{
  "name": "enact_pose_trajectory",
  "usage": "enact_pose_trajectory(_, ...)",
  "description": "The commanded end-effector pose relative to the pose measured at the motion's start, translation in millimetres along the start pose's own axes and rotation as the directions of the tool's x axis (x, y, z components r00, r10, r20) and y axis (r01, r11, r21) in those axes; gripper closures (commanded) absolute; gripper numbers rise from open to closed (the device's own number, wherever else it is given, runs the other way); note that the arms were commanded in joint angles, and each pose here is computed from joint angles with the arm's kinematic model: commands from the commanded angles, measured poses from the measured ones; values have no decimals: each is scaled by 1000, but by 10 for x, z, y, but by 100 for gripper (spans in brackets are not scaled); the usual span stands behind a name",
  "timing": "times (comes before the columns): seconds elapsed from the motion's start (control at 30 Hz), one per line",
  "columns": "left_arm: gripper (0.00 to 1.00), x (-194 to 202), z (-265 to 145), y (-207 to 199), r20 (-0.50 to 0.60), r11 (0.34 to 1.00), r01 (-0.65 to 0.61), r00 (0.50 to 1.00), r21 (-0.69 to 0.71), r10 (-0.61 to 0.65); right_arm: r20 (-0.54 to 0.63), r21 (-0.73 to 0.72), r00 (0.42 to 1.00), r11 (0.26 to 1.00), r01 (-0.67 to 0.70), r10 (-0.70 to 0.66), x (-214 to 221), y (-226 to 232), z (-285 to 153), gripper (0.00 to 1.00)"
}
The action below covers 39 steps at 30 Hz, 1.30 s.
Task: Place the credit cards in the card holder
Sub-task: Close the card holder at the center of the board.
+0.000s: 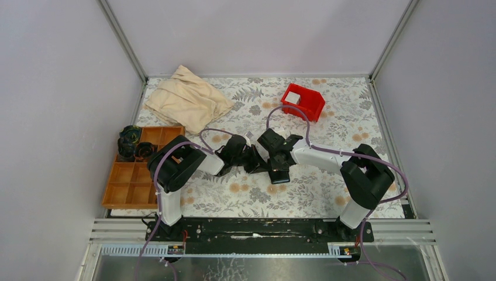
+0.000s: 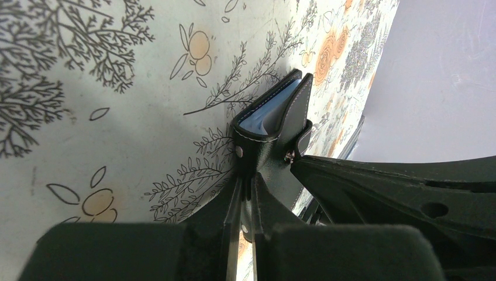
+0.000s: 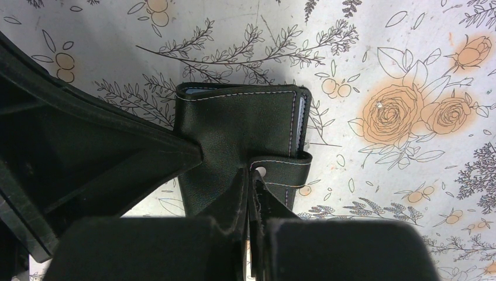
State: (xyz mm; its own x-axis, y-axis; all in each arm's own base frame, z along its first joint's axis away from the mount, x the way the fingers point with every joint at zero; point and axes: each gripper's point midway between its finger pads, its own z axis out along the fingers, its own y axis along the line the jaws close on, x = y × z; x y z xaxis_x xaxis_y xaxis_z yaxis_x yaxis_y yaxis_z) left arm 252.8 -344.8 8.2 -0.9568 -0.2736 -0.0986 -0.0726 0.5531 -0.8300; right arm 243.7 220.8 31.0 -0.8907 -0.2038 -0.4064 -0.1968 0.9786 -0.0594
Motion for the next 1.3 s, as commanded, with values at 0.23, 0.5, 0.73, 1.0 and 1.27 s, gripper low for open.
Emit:
enact_pose_trajectory(0.23,100,464,-224,1389,-50,880,86,991,-468,-123,-48,-43,999,999,-26,24,99,62,96,100)
enact_pose_trajectory(0.5,100,471,-224,1407,-49,877,90,991,-472,-128,-65,-47,997,998,-46,43,149,26,146,100)
enact_pose_trajectory(0.73,100,478,-223,1419,-50,875,92,990,-474,-131,-76,-47,995,997,-61,57,171,-4,194,100)
enact_pose_trajectory(1.0,99,463,-219,1392,-51,880,85,991,-468,-122,-20,-73,1000,997,-21,20,-43,29,33,81)
enact_pose_trajectory(1.27,56,181,-154,1084,-27,894,18,999,-448,-34,86,-82,996,996,15,-8,-443,54,-253,60)
